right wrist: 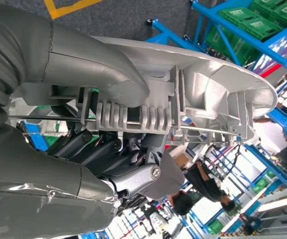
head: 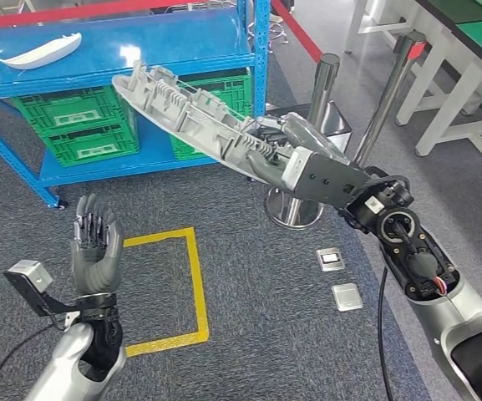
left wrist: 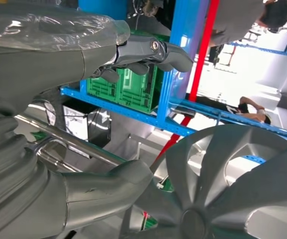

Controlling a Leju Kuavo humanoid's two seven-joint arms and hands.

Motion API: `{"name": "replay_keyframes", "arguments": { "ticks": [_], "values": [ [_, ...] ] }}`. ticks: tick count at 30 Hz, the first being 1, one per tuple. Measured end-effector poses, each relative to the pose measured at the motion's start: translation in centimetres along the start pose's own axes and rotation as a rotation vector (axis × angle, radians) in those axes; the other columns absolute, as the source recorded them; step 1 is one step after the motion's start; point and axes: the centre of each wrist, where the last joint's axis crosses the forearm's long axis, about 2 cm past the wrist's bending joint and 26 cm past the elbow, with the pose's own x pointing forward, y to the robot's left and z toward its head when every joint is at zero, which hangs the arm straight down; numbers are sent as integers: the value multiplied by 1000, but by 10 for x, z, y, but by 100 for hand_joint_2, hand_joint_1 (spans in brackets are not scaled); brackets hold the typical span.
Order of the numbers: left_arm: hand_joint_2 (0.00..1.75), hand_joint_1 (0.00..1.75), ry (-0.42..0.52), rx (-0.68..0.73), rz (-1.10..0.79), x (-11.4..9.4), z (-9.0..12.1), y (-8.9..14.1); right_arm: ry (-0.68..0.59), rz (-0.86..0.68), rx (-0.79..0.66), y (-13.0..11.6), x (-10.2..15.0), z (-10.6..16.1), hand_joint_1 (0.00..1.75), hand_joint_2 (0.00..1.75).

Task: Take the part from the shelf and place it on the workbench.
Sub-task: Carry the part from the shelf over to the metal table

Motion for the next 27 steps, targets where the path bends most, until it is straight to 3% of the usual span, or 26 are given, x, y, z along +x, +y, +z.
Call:
{"name": "replay_keyframes", "arguments": {
  "ticks": [27],
  "values": [
    [175, 0, 2, -27, -10, 2, 0, 9, 20, -17, -40, 8, -12, 11, 175, 175]
  ]
}}
